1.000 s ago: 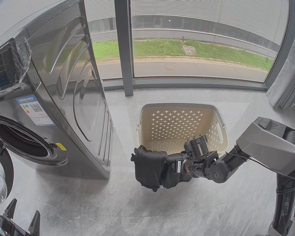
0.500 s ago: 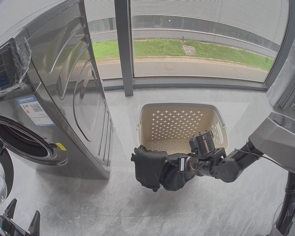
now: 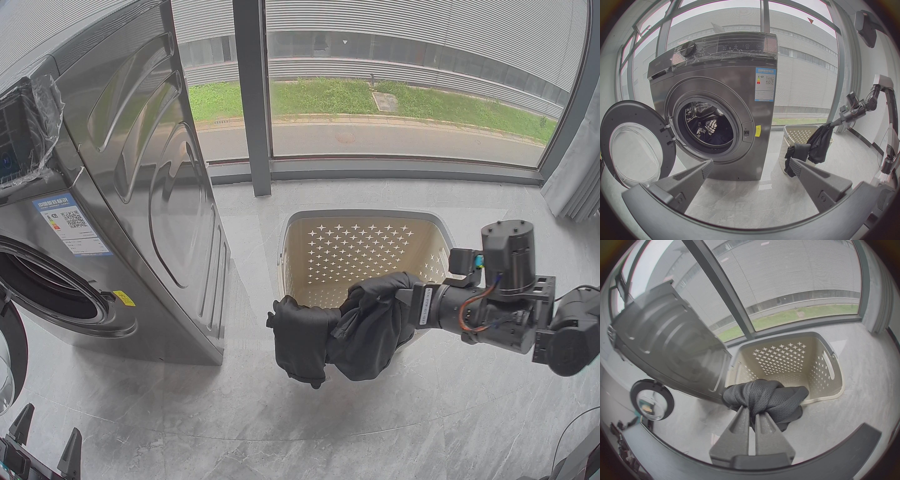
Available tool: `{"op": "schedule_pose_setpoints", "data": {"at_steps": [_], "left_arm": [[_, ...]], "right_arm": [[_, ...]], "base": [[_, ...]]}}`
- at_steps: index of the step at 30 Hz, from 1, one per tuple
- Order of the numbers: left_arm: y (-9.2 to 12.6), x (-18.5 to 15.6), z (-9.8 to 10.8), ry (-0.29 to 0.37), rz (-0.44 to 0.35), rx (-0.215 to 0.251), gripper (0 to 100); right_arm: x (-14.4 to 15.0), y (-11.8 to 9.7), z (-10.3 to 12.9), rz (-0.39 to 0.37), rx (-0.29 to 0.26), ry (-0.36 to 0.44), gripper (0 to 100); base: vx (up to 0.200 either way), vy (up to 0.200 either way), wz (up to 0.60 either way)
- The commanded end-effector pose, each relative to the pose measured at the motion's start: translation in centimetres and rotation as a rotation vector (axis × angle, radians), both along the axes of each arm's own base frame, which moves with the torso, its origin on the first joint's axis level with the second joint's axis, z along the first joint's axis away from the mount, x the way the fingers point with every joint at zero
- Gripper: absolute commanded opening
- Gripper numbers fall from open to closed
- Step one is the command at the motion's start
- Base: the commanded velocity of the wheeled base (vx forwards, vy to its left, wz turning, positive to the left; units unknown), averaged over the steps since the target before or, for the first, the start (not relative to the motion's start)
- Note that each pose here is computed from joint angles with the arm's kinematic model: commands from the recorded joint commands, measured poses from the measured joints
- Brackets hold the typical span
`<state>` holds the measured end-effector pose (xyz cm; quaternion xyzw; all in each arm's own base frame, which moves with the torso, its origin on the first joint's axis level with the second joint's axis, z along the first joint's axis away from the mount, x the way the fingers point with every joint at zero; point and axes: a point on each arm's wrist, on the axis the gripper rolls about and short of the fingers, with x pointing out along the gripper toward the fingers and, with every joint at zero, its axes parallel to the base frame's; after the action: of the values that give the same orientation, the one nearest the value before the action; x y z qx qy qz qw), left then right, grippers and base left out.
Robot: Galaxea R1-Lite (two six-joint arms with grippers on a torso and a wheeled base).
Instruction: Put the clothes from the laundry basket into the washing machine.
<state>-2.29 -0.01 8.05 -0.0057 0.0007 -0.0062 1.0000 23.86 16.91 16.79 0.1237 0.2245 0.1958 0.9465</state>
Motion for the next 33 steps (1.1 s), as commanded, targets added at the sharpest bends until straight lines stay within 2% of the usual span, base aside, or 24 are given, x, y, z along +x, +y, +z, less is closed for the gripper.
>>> {"op": "schedule_pose_setpoints", "data": {"at_steps": [1,8,12,14,19,30,33], "left_arm": [[0.0,0.0,-0.4,0.000,-0.001,0.002,100],[0.0,0.0,-0.4,0.000,0.003,0.001,100],[0.0,0.0,-0.4,0.000,-0.005,0.010,100],[0.0,0.0,-0.4,0.000,-0.006,0.013,100],[0.0,0.0,-0.4,0.000,-0.009,0.011,100],[0.0,0.0,-0.4,0.000,-0.006,0.007,100],[0.0,0.0,-0.4,0.000,-0.005,0.004,100]], "right_arm": [[-3.9,-2.3,3.6,0.082,0.115,-0.123,0],[-5.3,-3.4,5.4,0.094,0.193,-0.326,0],[-6.6,-4.3,5.8,0.104,0.180,-0.383,0],[-6.8,-4.5,5.8,0.111,0.136,-0.412,0],[-6.9,-4.8,5.2,0.113,0.088,-0.426,0],[-7.5,-5.1,5.6,0.118,0.088,-0.449,0],[-7.6,-5.1,5.5,0.122,0.074,-0.452,0]], "base": [[0.000,0.000,0.00],[0.000,0.000,0.00],[0.000,0.000,0.00],[0.000,0.000,0.00],[-0.080,0.000,0.00],[-0.200,0.000,0.00],[-0.200,0.000,0.00]]}}
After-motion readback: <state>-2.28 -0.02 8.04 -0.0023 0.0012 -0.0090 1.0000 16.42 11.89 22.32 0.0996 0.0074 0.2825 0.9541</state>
